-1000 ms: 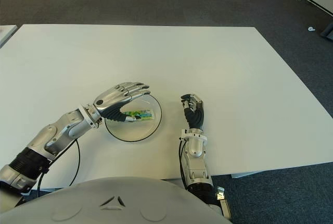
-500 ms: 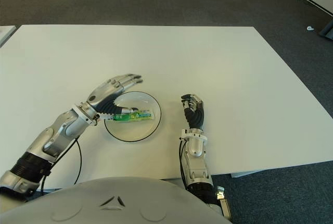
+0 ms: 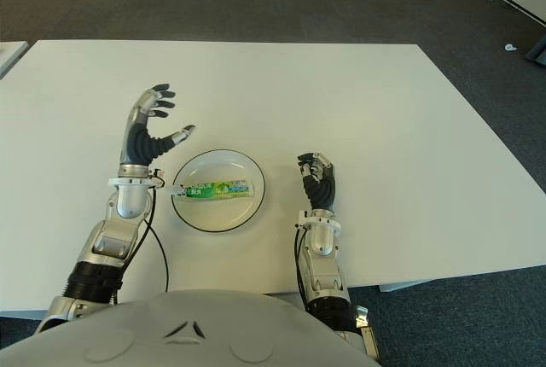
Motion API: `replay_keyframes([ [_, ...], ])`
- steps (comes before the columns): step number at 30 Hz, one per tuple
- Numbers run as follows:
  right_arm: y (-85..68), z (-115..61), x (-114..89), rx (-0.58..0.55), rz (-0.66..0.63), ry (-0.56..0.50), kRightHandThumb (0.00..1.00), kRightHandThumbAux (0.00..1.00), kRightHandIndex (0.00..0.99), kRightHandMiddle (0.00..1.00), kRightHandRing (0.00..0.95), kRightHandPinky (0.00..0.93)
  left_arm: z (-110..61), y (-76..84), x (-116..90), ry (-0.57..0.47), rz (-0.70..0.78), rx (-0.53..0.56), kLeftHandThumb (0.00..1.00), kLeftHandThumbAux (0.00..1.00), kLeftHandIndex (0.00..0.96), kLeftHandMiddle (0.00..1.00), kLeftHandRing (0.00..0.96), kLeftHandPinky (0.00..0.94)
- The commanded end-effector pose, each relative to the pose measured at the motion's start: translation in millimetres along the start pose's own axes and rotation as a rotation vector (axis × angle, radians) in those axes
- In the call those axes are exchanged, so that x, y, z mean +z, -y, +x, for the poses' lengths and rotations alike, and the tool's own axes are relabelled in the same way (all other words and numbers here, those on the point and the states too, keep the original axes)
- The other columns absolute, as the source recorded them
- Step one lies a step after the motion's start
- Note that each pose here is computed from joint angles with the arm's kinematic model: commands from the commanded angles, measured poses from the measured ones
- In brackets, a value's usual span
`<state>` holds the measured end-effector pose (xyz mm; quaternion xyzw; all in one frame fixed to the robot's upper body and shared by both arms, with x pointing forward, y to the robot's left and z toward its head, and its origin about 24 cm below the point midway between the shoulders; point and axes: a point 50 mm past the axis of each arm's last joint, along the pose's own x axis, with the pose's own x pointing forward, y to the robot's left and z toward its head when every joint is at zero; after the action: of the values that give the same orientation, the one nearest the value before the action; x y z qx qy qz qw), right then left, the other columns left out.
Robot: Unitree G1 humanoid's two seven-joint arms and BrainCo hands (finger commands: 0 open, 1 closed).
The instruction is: Put the toothpaste on the table into the plate.
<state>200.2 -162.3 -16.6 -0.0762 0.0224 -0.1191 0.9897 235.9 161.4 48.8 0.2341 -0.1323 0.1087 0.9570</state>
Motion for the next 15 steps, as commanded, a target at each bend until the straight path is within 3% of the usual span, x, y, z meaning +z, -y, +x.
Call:
replay_keyframes([
  [1,-1.4,1.8,0,-0.006,0.019,0.004,0.702,0.733,0.425,0.436,0.417,0.418,-3.5,-5.2,-9,-0.092,-0.135,0.124,0.061,0.882,0.414,0.455,0.461,0.487],
  [7,-3.6,2.8,2,-0.014,0.025,0.015,0.702,0.733,0.425,0.443,0.424,0.429,-7.0,-8.6,-19,-0.155,-0.269,0.185,0.071,0.880,0.475,0.515,0.507,0.508],
  [8,-3.5,3.0,1,-0.018,0.025,0.015,0.702,0.733,0.425,0.445,0.427,0.433,-8.0,-8.3,-22,-0.162,-0.291,0.186,0.293,0.823,0.457,0.522,0.514,0.511],
  [9,-3.3,3.5,1,-0.020,0.024,0.014,0.703,0.733,0.426,0.448,0.431,0.441,-8.7,-7.9,-24,-0.167,-0.307,0.188,0.436,0.787,0.446,0.530,0.521,0.516],
  [12,-2.9,4.5,2,-0.029,0.022,0.017,0.703,0.732,0.426,0.455,0.441,0.454,-9.5,-4.7,-32,-0.172,-0.356,0.177,0.610,0.741,0.435,0.546,0.538,0.527],
  [15,-3.5,5.4,3,-0.034,0.024,0.027,0.703,0.732,0.426,0.462,0.450,0.457,-9.1,-2.6,-36,-0.167,-0.389,0.157,0.671,0.725,0.432,0.561,0.554,0.539],
])
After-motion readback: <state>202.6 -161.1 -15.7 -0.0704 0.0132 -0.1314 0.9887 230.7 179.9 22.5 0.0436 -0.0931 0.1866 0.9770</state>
